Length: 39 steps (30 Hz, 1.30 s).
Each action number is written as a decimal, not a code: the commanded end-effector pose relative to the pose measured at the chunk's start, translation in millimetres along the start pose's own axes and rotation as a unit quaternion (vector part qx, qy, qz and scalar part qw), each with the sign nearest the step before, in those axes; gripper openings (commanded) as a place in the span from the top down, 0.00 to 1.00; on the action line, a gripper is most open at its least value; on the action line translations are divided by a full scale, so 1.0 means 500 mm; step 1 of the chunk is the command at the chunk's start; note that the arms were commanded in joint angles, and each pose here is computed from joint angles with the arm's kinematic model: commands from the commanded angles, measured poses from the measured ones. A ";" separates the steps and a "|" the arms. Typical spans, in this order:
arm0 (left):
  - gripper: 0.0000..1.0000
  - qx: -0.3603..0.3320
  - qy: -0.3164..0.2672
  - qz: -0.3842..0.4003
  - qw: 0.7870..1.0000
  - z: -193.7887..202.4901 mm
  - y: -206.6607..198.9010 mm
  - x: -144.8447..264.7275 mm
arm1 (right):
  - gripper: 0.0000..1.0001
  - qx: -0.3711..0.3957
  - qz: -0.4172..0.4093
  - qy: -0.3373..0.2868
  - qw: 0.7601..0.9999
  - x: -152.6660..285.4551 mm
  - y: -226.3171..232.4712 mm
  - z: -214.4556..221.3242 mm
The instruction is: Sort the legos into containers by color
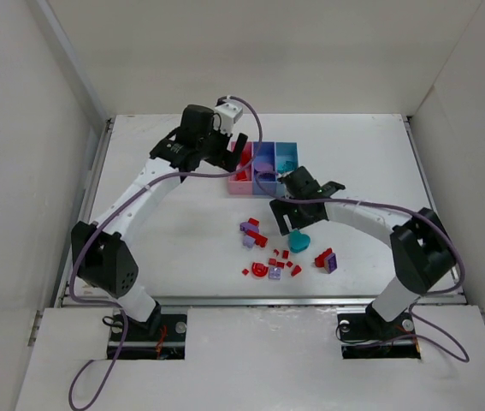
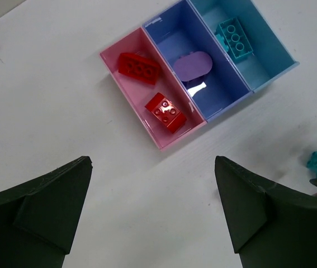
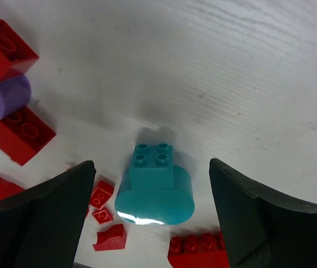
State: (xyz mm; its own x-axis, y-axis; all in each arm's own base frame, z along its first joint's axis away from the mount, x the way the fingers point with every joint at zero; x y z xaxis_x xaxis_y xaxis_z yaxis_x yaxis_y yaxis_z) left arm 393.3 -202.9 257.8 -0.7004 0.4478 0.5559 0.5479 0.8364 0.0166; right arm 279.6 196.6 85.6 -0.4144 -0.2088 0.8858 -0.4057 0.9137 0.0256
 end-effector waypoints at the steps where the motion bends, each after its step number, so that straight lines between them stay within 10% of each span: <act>1: 0.11 0.008 -0.068 -0.025 0.997 -0.060 0.006 0.061 | 0.13 -0.003 -0.010 0.016 1.000 -0.035 0.012 0.005; 8: 0.11 0.008 -0.069 -0.030 0.997 -0.058 0.008 0.067 | 0.26 -0.002 -0.003 0.030 1.000 -0.056 0.008 0.020; 20: 0.11 0.003 -0.064 -0.024 0.998 -0.050 0.006 0.063 | 1.00 -0.010 0.000 0.025 1.000 -0.042 -0.002 -0.001; 26: 0.10 -0.028 -0.058 0.051 0.997 -0.042 -0.038 0.064 | 1.00 -0.085 0.003 -0.095 0.992 0.083 -0.038 -0.138; 31: 0.00 -0.051 -0.063 0.177 0.981 -0.034 -0.114 0.076 | 1.00 -0.223 -0.035 -0.342 0.912 0.297 -0.035 -0.329; 39: 0.00 -0.062 -0.099 0.249 0.962 -0.083 -0.187 0.086 | 1.00 -0.256 -0.078 -0.407 0.873 0.365 0.071 -0.440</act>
State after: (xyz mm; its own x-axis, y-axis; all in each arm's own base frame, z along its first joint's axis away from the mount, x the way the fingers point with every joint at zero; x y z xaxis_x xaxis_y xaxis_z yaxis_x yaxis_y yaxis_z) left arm 340.9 -254.2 282.9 -0.4642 0.7645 0.4473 0.8205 0.5614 -0.1080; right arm 356.9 244.8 340.7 -0.8951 -0.3513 0.2745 -0.2028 0.8692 0.4510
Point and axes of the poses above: each gripper's point midway between its finger pads, its own x axis back along the fingers, its own y axis along the line the jaws close on, z = x × y, the point moved 2 cm from there along x, back along the fingers, and after that the axes turned 1 degree about x, right-handed, at the moved point
